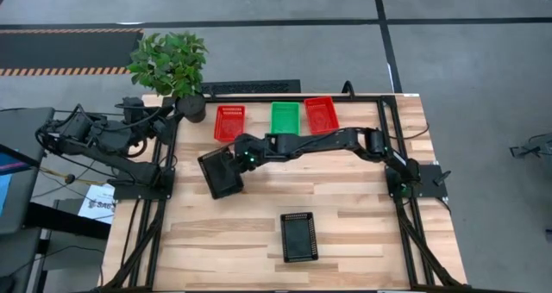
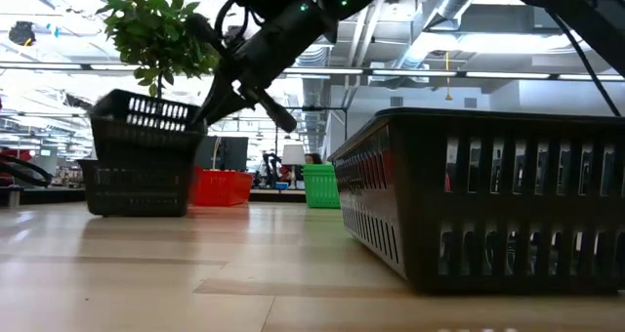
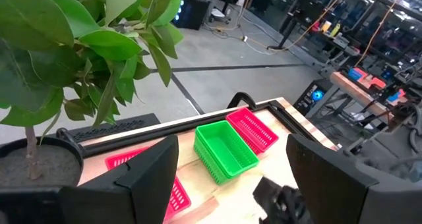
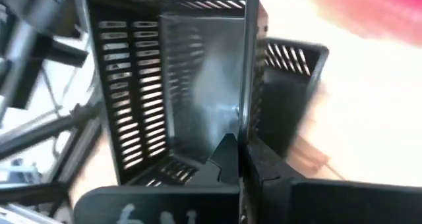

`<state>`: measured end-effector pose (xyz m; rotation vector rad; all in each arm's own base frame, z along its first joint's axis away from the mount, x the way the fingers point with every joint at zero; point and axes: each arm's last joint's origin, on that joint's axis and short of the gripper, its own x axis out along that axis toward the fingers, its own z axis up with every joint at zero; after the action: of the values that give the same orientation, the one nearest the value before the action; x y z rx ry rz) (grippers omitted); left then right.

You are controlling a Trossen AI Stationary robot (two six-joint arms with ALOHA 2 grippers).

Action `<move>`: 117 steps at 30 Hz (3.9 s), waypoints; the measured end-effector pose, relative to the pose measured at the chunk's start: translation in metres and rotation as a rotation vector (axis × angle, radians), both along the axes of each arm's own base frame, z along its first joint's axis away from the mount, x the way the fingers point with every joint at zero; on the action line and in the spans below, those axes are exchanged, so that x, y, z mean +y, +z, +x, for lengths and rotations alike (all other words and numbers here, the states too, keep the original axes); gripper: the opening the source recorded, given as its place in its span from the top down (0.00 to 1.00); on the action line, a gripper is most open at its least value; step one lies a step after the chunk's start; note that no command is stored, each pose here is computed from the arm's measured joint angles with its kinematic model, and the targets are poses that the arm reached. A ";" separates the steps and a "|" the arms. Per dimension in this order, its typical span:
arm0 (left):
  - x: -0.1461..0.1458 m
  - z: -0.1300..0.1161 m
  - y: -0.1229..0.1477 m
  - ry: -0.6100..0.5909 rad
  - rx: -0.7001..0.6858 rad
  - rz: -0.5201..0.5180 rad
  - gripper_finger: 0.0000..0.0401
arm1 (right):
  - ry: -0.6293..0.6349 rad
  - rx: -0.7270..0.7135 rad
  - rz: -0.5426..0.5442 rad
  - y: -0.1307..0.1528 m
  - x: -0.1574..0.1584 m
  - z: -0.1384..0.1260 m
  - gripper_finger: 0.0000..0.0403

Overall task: Stack baskets by color
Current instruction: Stack the top right black bin on the top left black bin, then stack the bottom black bin on the stacked black bins

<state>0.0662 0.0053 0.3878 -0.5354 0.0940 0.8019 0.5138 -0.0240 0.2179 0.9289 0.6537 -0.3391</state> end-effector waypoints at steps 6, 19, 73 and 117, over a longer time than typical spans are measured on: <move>0.000 0.000 0.000 0.000 0.000 0.000 0.33 | -0.014 0.044 0.017 -0.001 -0.006 -0.004 0.99; 0.000 0.000 0.000 0.011 -0.002 0.006 0.33 | 0.059 0.114 0.041 -0.006 -0.003 -0.009 0.95; 0.000 0.000 0.000 0.031 -0.062 -0.059 0.33 | -0.328 0.577 0.035 0.060 0.222 -0.215 0.50; 0.000 0.000 -0.001 0.006 -0.037 -0.059 0.33 | -0.193 0.417 0.116 -0.011 0.148 -0.196 0.98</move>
<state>0.0660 0.0051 0.3870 -0.6058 0.0825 0.7966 0.3175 0.1244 0.2072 1.0453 0.9756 -0.6843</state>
